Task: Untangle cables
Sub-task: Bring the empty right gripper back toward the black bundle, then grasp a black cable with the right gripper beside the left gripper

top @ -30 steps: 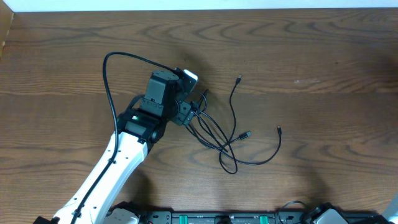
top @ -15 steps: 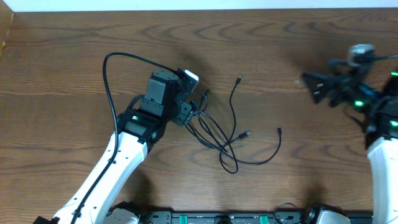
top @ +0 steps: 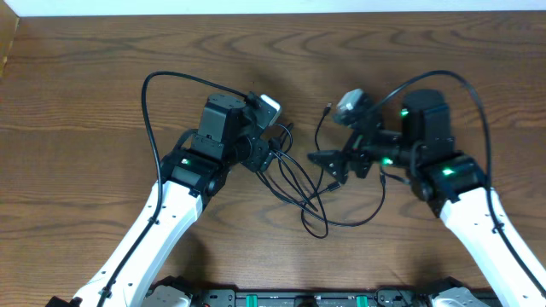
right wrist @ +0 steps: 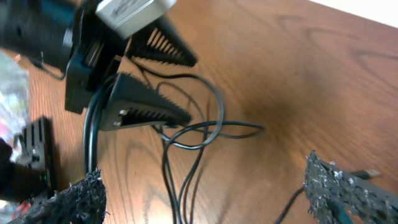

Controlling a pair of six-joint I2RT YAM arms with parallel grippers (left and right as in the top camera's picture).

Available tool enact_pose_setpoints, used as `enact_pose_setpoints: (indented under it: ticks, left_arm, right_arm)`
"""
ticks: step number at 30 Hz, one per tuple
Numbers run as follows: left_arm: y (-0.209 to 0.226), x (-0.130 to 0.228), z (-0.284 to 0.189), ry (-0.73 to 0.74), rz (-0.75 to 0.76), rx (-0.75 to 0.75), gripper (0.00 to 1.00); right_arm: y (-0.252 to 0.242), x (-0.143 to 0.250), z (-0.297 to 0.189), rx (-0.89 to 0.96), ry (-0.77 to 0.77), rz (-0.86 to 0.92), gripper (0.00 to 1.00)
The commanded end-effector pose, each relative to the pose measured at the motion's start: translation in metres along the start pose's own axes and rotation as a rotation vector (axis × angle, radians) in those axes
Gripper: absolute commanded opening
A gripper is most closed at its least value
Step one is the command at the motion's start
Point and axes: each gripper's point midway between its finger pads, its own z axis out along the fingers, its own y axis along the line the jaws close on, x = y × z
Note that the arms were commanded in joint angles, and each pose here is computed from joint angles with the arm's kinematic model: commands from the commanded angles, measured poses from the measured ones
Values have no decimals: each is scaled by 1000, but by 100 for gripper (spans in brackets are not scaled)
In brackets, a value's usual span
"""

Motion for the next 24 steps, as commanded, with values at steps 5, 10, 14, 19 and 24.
enact_pose_setpoints:
  ticks: [5,10,14,19,24]
  left_arm:
    - [-3,-11,-3,-40,1,18,75]
    - [-1,-13,-3,-47,4,7,75]
    - [13,-8,-3,-20,0,-76,75]
    - [35,1,-7,21,-4,-203,74]
    - [39,2,-7,26,-5,-227,73]
  right_arm:
    - [21,20,35,-45,100,-39,99]
    - [42,33,54,-119,147,-49,99]
    - [32,25,55,-63,122,-64,99]
    - [6,11,42,54,72,-54,99]
    - [11,-7,32,21,2,-56,99]
